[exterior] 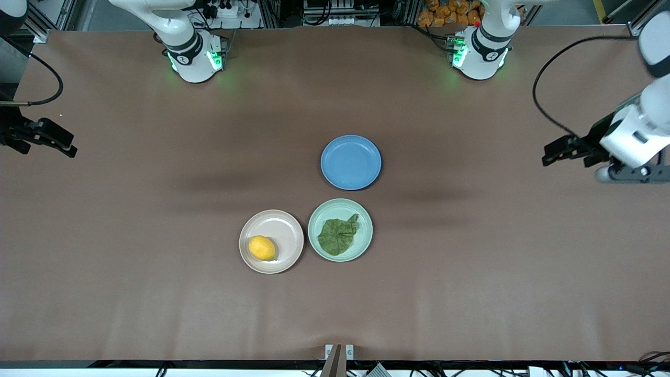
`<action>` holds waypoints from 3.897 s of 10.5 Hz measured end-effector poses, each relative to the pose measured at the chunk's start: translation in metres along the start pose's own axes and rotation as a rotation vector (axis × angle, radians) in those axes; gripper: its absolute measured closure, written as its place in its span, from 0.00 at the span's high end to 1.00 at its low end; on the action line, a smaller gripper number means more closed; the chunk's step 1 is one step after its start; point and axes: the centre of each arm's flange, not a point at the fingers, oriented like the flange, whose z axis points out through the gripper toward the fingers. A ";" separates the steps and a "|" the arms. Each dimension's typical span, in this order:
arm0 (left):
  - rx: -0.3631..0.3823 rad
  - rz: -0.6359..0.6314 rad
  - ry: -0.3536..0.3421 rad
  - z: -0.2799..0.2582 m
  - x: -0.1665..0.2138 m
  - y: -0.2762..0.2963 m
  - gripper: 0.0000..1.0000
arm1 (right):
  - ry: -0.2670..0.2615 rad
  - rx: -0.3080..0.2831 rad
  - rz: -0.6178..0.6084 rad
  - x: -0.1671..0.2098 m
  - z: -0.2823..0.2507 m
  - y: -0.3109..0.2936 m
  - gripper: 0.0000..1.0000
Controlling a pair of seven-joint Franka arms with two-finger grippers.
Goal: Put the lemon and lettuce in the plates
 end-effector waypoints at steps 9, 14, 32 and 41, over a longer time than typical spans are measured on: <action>0.001 0.003 -0.030 -0.047 -0.015 0.015 1.00 | 0.010 0.000 -0.098 0.001 0.000 -0.004 1.00; 0.001 -0.014 -0.089 -0.006 0.007 0.006 1.00 | -0.010 0.049 -0.101 -0.001 0.002 -0.006 1.00; 0.087 0.022 0.021 -0.039 0.019 0.013 1.00 | -0.042 0.015 -0.102 -0.018 -0.032 0.003 1.00; 0.084 0.030 0.019 -0.042 0.016 0.033 1.00 | -0.111 0.016 -0.102 -0.026 -0.028 0.001 1.00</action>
